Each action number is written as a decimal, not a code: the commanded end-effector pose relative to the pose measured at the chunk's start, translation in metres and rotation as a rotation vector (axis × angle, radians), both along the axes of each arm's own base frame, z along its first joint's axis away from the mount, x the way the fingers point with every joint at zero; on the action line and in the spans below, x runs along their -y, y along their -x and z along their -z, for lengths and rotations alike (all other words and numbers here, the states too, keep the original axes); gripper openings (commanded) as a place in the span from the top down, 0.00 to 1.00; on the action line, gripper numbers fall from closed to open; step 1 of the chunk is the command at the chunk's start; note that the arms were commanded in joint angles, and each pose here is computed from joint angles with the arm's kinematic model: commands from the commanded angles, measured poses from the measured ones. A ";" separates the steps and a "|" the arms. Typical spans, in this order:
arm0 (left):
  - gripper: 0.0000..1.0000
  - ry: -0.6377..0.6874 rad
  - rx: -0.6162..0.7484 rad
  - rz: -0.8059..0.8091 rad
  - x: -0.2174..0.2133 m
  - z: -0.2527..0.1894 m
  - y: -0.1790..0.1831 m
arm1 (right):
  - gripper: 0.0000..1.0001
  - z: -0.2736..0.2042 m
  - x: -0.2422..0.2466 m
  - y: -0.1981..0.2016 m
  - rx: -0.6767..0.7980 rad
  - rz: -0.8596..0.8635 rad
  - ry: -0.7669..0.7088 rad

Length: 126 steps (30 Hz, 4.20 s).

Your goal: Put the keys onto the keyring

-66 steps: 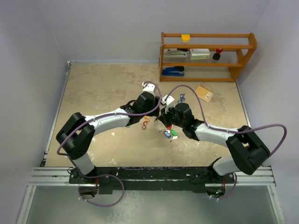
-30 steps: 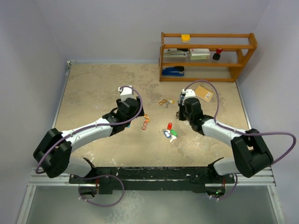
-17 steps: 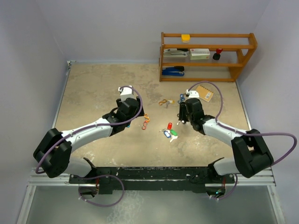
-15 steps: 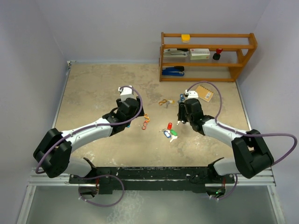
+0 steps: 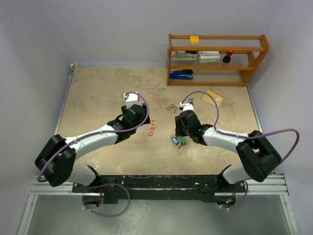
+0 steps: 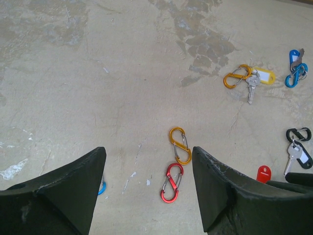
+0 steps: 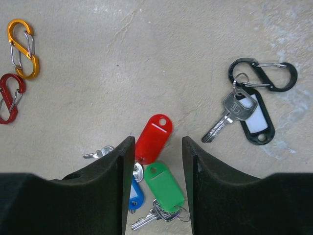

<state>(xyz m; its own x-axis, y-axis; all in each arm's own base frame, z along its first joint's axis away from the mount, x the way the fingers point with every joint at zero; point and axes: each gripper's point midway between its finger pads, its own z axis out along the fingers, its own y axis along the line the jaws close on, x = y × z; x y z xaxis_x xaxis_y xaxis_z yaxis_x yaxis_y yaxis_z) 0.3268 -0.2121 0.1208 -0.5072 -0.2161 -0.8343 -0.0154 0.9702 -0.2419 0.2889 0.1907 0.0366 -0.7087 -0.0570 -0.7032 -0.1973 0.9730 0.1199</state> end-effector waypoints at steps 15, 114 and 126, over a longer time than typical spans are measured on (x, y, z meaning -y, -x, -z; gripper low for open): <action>0.32 0.030 0.031 -0.024 -0.002 -0.005 -0.005 | 0.55 -0.006 -0.030 0.012 -0.058 0.023 -0.104; 0.37 -0.130 -0.148 0.246 0.052 0.064 0.027 | 1.00 -0.099 -0.018 -0.014 0.354 -0.096 -0.088; 0.39 -0.198 -0.122 0.268 0.061 0.072 0.026 | 1.00 -0.110 -0.004 -0.014 0.396 -0.059 -0.061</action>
